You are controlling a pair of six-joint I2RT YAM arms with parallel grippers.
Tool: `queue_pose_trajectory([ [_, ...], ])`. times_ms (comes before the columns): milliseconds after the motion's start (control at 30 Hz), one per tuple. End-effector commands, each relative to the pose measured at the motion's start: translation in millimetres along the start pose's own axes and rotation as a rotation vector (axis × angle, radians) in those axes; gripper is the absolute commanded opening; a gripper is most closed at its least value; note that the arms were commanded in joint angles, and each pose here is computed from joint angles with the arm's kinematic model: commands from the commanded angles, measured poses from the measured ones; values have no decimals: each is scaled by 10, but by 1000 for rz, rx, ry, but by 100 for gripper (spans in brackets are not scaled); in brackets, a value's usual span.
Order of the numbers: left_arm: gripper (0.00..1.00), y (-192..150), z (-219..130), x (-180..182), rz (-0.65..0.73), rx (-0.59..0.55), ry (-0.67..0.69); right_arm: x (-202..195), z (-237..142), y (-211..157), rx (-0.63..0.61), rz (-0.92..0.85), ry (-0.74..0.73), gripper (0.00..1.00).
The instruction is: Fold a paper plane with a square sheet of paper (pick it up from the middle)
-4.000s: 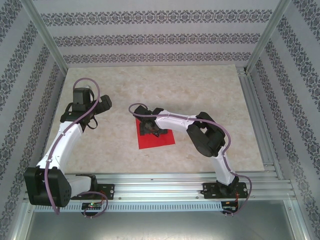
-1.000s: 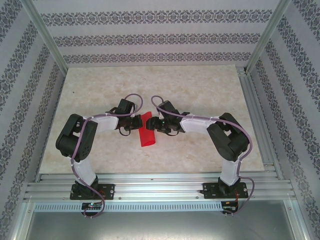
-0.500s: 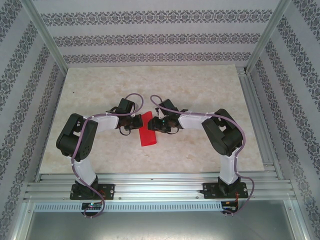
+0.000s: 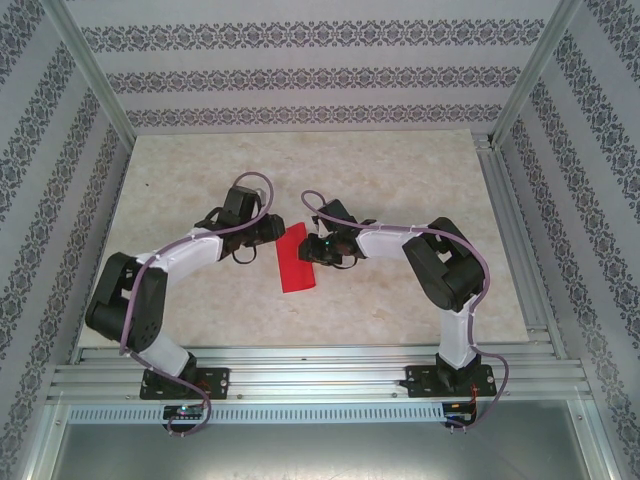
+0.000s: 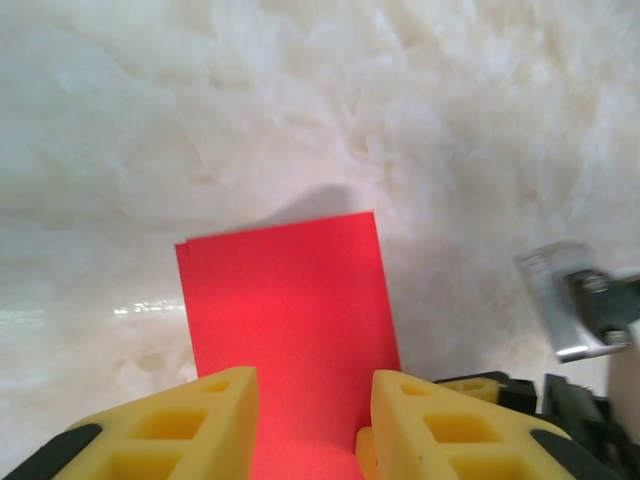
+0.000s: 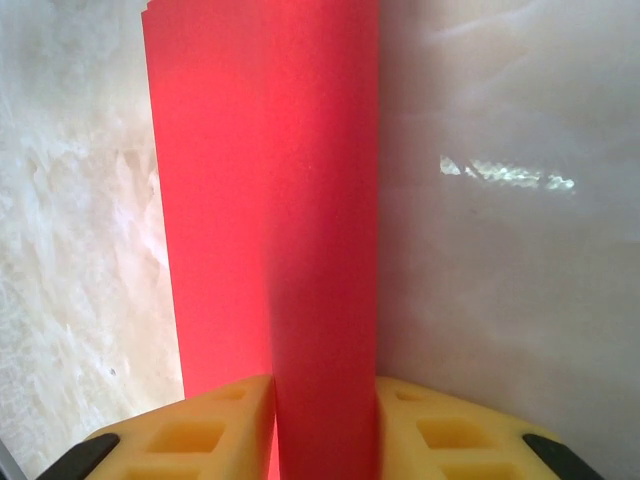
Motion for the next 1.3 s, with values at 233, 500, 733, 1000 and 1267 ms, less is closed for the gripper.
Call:
queue_pose_trajectory([
  [233,40,-99,-32,117,-10,-25,45,-132,199,-154,66,13,-129,33],
  [500,36,-144,92,148,-14,34,26,-120,247,-174,85,-6,-156,33],
  [733,29,-184,228,161,-25,98,-6,-108,282,-195,99,-21,-161,34],
  [1000,22,-218,337,196,-30,141,-6,-114,309,-218,112,-37,-161,34],
  [1267,19,-254,418,213,-34,181,-17,-105,337,-232,122,-47,-166,35],
])
Point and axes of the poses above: each hand's point on the last joint's axis, 136 mm out from that joint toward the fingers, its own z axis out along the fingers, its own x axis along the line the jaws close on, y = z × x, the point moved 10 cm from there along -z, back along the fingers, and after that the axes turned 14 degrees about -z, right-handed, at the moved point
